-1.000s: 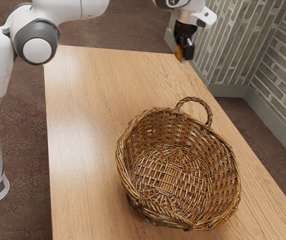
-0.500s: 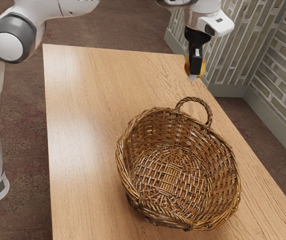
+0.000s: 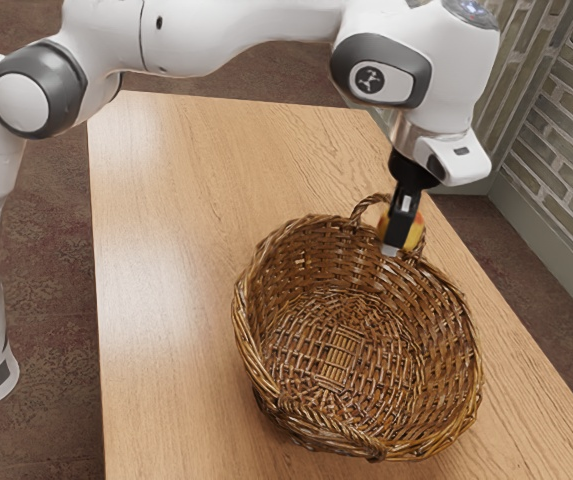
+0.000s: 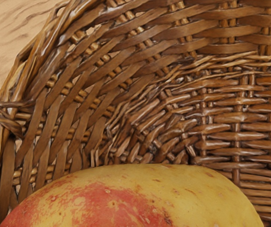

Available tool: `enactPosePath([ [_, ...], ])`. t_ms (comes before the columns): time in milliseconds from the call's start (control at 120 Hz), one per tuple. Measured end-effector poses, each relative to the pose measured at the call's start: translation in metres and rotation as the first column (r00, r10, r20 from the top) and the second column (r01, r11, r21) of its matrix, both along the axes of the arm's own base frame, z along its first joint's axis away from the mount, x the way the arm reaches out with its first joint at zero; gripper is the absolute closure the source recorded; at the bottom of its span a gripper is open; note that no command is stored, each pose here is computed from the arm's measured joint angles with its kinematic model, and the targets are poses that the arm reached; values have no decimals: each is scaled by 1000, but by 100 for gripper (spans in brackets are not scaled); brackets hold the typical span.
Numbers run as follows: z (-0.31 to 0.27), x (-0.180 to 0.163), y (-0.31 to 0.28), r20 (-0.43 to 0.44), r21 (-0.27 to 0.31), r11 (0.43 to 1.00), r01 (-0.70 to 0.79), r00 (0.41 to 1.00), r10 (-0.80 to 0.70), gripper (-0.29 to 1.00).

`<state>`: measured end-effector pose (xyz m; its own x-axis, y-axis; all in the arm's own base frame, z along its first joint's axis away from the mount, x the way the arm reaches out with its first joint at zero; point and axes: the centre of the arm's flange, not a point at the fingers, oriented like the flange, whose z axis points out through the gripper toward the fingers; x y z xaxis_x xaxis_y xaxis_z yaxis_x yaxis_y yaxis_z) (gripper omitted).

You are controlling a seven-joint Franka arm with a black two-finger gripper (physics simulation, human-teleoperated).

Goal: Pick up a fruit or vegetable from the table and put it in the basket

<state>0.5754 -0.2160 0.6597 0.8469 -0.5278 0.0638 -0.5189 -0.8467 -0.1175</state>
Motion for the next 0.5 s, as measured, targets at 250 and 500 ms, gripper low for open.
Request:
enactPosePath([
  [250,-5,5,0,5,-6,1000,-15,1000,15,2],
  [500,-8,10,2,20,7,1000,-26,999,26,0],
])
